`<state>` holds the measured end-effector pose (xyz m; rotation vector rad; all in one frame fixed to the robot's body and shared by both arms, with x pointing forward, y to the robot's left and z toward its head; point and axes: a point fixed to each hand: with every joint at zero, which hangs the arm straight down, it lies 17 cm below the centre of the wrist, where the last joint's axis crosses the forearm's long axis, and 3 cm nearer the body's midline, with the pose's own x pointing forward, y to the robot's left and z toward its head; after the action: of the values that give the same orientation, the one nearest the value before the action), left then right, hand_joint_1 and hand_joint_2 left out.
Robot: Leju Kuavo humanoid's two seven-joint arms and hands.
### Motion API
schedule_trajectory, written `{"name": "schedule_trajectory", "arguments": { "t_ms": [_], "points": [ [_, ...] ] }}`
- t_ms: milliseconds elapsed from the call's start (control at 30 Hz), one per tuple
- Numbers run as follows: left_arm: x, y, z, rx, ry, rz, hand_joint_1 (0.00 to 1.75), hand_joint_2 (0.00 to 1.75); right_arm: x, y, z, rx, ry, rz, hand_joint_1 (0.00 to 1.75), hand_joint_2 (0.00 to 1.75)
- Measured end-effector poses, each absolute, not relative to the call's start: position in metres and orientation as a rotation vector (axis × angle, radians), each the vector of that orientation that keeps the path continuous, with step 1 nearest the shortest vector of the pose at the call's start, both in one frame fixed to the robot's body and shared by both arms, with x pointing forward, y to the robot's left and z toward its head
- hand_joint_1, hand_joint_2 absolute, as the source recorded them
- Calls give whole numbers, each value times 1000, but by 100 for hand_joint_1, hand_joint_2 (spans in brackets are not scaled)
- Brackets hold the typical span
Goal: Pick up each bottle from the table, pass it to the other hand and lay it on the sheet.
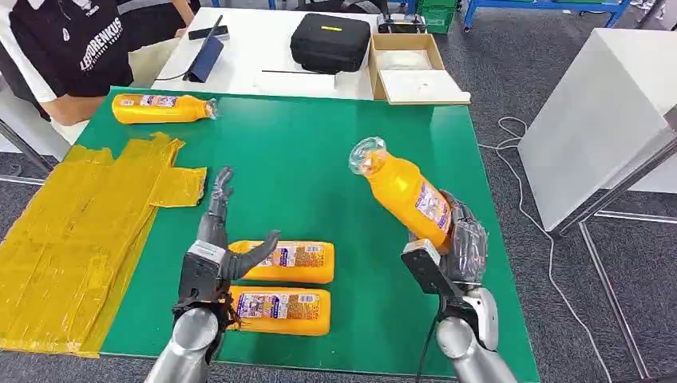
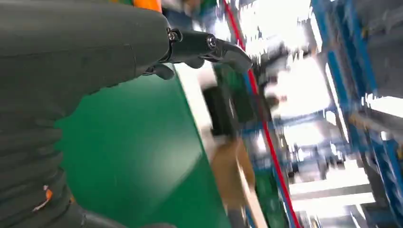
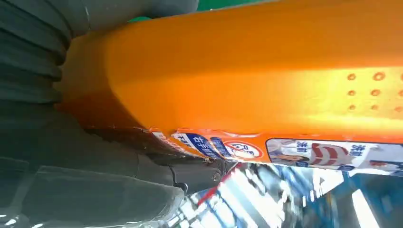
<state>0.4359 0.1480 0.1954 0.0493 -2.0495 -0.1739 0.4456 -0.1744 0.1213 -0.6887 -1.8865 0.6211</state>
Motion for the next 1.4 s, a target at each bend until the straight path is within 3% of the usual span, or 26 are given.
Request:
{"name": "schedule_trajectory", "arguments": {
  "t_ms": [133, 633, 1400],
  "points": [
    [426, 91, 195, -276, -1981, -231, 0, 175, 439, -158, 136, -602, -1981, 494, 175, 175],
    [417, 14, 209, -493, -1908, -366, 0, 175, 419, -100, 149, -420, -2115, 444, 175, 175],
    [428, -21, 249, -627, -1898, -347, 0, 175, 412, -45, 137, -379, -2105, 596, 175, 175]
  ]
}}
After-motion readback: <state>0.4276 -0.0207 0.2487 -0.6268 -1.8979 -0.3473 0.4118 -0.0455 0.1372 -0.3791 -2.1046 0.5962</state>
